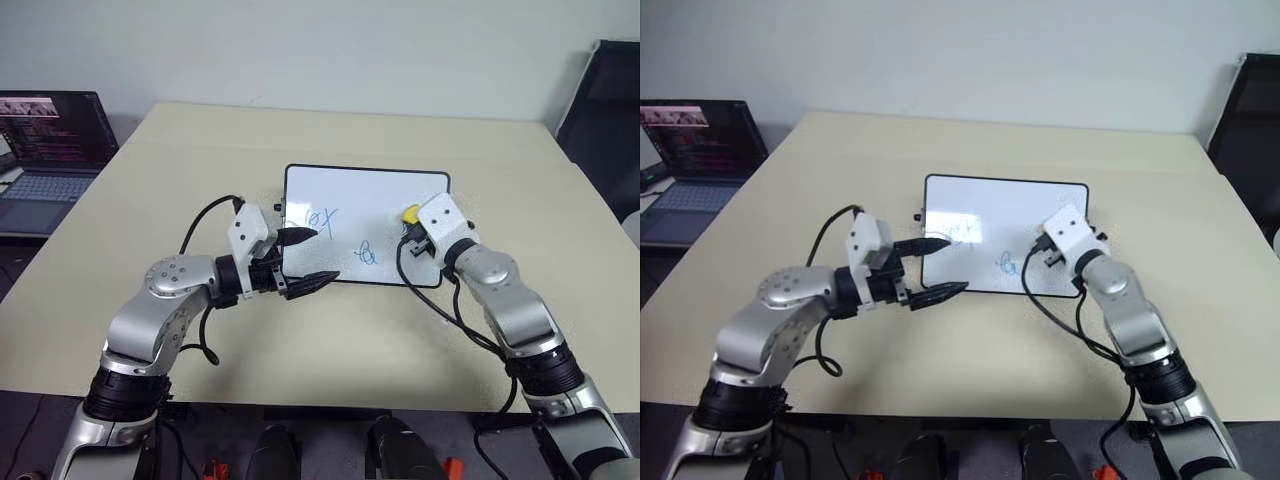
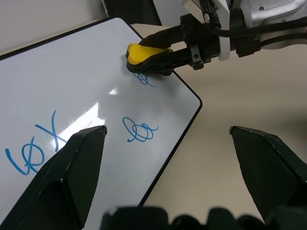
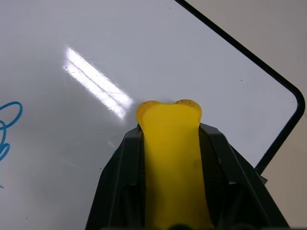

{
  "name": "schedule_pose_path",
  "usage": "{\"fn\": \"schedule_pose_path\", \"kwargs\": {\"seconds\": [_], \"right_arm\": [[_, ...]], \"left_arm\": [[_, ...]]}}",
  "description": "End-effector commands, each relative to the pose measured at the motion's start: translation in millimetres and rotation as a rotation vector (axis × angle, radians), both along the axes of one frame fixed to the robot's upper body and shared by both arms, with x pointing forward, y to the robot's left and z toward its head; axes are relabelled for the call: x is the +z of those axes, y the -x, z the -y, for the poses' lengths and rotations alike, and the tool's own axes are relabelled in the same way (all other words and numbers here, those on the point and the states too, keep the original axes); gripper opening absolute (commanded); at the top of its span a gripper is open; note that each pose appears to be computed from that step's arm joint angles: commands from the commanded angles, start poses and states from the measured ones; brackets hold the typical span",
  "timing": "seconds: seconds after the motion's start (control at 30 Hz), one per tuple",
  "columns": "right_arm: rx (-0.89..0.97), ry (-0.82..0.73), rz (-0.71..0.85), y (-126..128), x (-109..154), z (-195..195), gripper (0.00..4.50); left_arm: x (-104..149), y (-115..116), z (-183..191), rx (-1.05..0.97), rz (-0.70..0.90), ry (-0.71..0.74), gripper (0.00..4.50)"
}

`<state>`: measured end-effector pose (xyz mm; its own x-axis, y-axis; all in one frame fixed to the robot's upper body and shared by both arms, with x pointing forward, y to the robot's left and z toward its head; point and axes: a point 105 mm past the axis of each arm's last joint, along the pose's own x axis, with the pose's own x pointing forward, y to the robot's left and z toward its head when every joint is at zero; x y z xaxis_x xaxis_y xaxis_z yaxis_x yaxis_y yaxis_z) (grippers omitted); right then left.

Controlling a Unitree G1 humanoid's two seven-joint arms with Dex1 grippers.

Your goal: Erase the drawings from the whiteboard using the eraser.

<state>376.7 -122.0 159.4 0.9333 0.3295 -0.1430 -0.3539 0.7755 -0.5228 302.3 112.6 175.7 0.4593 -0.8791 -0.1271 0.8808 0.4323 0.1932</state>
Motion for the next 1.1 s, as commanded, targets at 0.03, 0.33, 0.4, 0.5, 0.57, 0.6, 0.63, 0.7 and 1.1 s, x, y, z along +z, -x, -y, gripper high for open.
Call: {"fn": "schedule_pose_path", "kwargs": {"seconds": [0.03,0.33,0.4,0.5,0.57,0.6,0.63,0.7,1.1], "right_arm": [[0.04,0.031,-0.129,9,-24,1,1.16],[-0.009,0.106,-0.058,7,-12,12,1.15],[-0.074,0.106,0.029,-2,3,20,1.15],[-0.078,0.092,0.019,-4,2,22,1.15],[-0.038,0.097,-0.058,1,-12,19,1.15],[-0.009,0.097,-0.103,6,-21,16,1.15],[0.026,0.106,-0.143,11,-28,12,1.15],[0.073,0.118,-0.198,19,-37,7,1.14],[-0.019,0.265,0.042,2,3,19,1.14]], "left_arm": [[15,5,2,-0.016,0.056,0.014,4.5],[17,5,3,-0.023,0.053,0.015,4.5],[17,6,4,-0.029,0.05,0.016,4.5],[17,6,5,-0.032,0.048,0.016,4.5],[17,6,5,-0.033,0.049,0.016,4.5],[17,6,5,-0.034,0.049,0.016,4.5],[17,6,5,-0.034,0.049,0.016,4.5],[18,6,5,-0.035,0.05,0.016,4.5],[18,8,6,-0.042,0.047,0.015,4.5]]}}
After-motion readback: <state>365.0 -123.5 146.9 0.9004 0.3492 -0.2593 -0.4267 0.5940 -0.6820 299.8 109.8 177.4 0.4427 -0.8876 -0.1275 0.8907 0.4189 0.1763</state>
